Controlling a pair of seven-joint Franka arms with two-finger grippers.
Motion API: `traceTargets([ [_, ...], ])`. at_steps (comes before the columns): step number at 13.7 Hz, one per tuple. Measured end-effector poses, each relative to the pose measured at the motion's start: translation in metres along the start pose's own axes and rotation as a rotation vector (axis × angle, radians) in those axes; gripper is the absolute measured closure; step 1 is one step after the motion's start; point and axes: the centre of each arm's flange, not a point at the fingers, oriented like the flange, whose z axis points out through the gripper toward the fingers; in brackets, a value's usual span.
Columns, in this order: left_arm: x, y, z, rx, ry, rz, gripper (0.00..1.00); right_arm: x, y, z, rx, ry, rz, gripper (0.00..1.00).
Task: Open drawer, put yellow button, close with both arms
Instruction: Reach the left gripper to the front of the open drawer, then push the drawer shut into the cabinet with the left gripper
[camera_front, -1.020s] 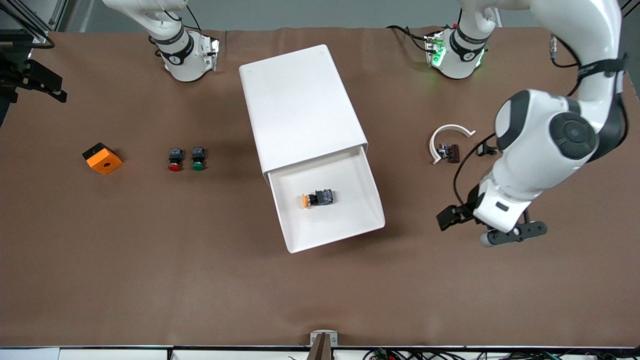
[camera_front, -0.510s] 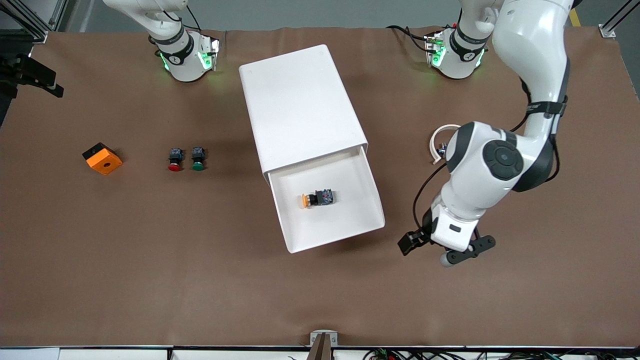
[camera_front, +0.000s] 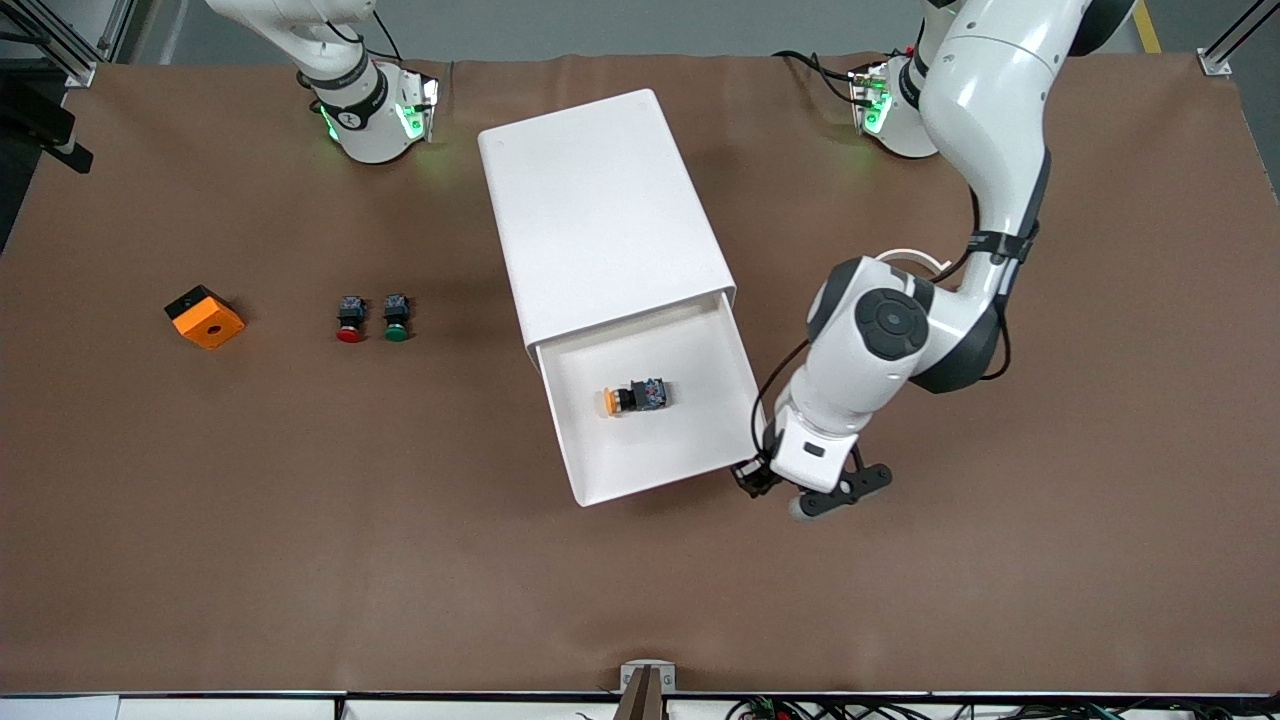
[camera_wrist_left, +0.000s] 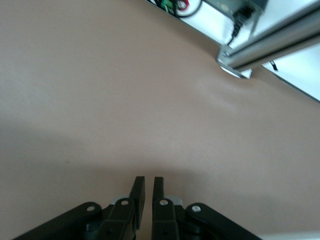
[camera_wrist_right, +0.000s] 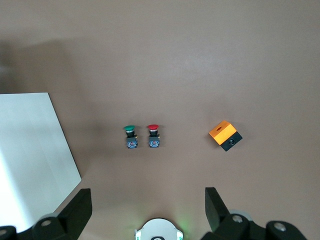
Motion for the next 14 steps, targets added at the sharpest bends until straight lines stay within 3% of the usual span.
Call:
traceTargets([
  [8, -0.059, 0.05, -0.002, -0.045, -0.046, 0.021, 0.87, -0.002, 0.004, -0.001, 0.001, -0.008, 0.008, 0.0],
  [14, -0.1, 0.072, 0.001, -0.036, -0.103, -0.016, 0.87, -0.004, 0.002, 0.008, 0.004, -0.063, 0.004, 0.0],
])
